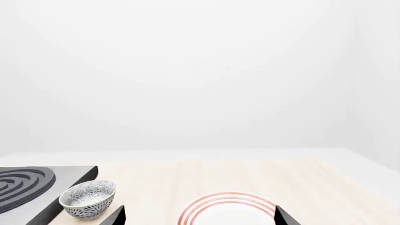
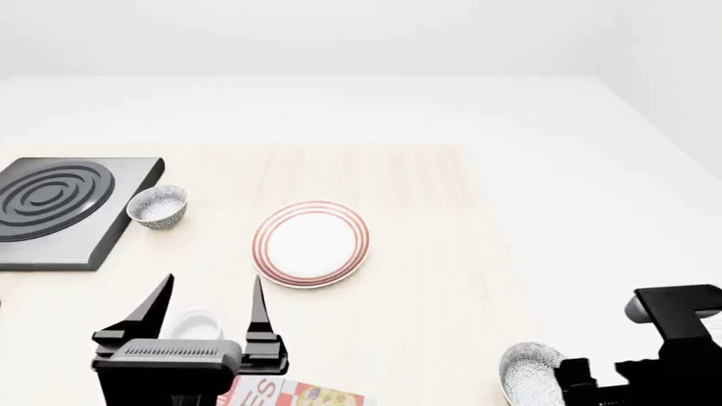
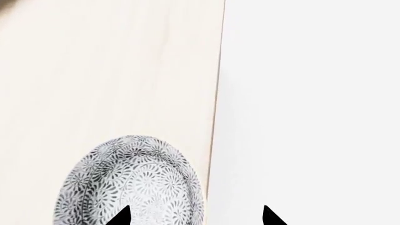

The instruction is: Pick the akita bowl next to the cookies box and place it on the plate.

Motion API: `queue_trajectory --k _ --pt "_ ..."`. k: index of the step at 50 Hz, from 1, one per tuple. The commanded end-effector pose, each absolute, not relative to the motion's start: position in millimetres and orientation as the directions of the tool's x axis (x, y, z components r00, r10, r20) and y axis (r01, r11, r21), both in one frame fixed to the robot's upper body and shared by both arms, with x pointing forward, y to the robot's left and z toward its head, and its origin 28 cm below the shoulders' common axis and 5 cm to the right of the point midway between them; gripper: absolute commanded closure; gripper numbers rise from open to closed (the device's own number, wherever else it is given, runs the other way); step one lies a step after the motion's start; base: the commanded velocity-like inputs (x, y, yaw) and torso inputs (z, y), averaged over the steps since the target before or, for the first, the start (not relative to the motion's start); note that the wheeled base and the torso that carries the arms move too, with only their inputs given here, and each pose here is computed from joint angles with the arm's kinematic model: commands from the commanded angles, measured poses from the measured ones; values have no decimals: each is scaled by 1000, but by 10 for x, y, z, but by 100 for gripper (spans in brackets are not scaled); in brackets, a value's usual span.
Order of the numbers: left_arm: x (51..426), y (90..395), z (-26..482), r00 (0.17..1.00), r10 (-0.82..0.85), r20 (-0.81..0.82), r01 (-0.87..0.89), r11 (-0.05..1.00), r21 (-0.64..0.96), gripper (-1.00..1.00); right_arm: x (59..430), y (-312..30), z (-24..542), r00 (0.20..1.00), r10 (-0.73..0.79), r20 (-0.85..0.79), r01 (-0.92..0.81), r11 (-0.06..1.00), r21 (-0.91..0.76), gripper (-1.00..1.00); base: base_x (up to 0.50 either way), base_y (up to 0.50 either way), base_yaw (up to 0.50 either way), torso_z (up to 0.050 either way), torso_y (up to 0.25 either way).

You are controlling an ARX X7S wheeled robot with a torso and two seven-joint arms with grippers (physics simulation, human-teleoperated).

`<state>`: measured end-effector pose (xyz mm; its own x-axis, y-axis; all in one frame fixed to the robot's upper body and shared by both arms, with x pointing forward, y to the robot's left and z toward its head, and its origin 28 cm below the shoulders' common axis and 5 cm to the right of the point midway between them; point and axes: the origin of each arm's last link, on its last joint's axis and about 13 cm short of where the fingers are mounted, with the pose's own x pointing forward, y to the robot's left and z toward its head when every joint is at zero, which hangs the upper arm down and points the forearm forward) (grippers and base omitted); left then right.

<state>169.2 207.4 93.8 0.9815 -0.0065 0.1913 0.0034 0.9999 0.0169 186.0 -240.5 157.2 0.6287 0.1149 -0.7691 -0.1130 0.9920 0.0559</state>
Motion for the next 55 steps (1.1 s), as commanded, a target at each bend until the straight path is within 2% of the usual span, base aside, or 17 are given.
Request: queue_trajectory --k 1,36,37,55 --pt "1689 2078 950 981 -5 193 2 1000 16 -100 1916 -2390 1464 619 121 -776 -112 992 65 -100 0 0 0 0 0" --pt "1688 2082 946 982 2 191 -5 1000 17 -100 1926 -2354 1144 587 143 -797 -101 990 103 -100 0 0 0 0 0" --pt "1687 2080 945 982 0 191 -4 1000 18 -100 1926 -2355 1151 589 143 -796 -103 989 102 100 0 0 0 0 0" --pt "1680 2075 955 981 -3 194 0 1000 17 -100 1915 -2344 1151 591 151 -792 -111 988 105 100 0 0 0 0 0"
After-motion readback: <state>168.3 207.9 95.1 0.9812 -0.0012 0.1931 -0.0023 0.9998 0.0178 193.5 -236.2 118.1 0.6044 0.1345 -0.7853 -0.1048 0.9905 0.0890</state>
